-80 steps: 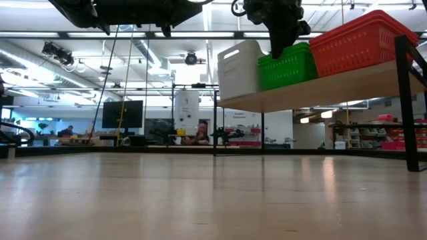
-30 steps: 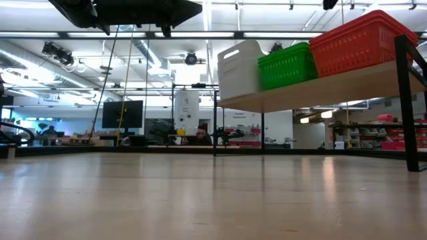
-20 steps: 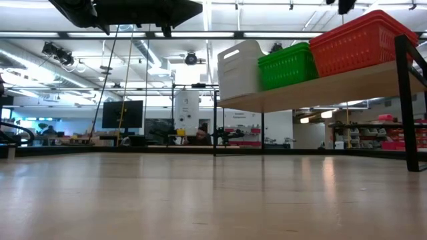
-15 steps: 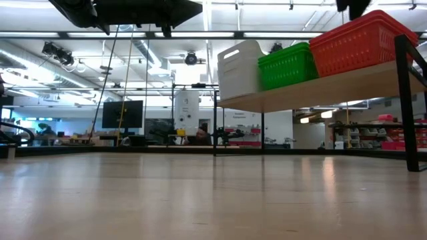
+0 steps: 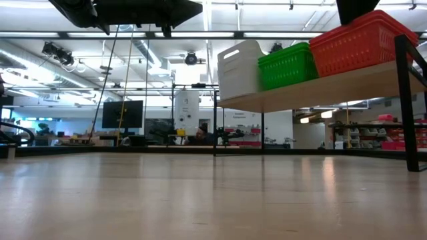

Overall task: Stack baskets on shelf by color
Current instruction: Adjust the stack of orange bins

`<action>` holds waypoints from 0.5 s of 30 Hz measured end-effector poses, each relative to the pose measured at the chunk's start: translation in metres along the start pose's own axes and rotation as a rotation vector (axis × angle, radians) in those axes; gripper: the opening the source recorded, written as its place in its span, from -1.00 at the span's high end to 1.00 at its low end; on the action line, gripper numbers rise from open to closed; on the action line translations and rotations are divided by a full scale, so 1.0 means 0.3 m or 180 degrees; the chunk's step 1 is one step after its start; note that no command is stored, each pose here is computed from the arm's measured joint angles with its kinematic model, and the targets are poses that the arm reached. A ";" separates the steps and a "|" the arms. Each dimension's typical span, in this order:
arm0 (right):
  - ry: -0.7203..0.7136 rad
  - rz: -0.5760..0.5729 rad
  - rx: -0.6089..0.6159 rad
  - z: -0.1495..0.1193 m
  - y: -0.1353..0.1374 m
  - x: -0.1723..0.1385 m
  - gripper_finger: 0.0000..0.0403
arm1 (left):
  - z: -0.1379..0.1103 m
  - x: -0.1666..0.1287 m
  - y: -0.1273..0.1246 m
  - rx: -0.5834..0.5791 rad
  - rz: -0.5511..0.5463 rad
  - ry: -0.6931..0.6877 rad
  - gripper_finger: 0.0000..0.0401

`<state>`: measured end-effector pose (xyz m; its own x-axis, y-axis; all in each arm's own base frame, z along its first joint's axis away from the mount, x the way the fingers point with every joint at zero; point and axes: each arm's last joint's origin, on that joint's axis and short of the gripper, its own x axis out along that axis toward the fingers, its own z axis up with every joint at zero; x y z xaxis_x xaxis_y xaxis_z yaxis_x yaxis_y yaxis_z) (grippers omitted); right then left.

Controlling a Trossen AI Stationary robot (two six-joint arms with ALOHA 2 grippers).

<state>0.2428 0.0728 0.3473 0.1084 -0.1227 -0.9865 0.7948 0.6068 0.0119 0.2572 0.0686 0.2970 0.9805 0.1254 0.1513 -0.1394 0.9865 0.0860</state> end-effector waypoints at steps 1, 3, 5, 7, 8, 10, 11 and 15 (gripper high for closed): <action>0.0002 -0.0016 -0.0014 -0.001 0.000 0.004 0.03 | 0.000 0.000 0.000 0.0000 0.0000 0.0000 0.83; 0.0048 -0.0051 -0.0035 -0.004 -0.001 0.017 0.03 | 0.000 0.000 0.000 0.0000 -0.0001 0.0000 0.84; 0.0110 -0.0083 -0.0053 -0.008 -0.002 0.031 0.03 | 0.000 0.000 0.000 0.0000 0.0000 0.0001 0.83; 0.0184 -0.0098 -0.0070 -0.015 -0.002 0.039 0.03 | 0.000 0.000 0.000 0.0000 -0.0001 0.0000 0.82; 0.0198 -0.0101 -0.0084 -0.018 -0.001 0.041 0.03 | 0.000 0.000 0.000 0.0000 -0.0001 0.0001 0.81; 0.0223 -0.0098 -0.0127 -0.025 0.001 0.043 0.04 | 0.000 0.000 0.000 0.0001 0.0000 0.0000 0.80; 0.0235 -0.0095 -0.0145 -0.028 0.002 0.043 0.05 | 0.000 0.000 0.000 0.0001 -0.0001 0.0001 0.80; 0.0258 -0.0079 -0.0211 -0.045 0.008 0.040 0.09 | 0.000 0.000 0.000 0.0001 -0.0001 0.0001 0.83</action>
<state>0.2379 0.0832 0.3332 0.0383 -0.0759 -0.9964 0.7551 0.6553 -0.0208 0.2573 0.0686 0.2969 0.9806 0.1251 0.1510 -0.1392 0.9865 0.0863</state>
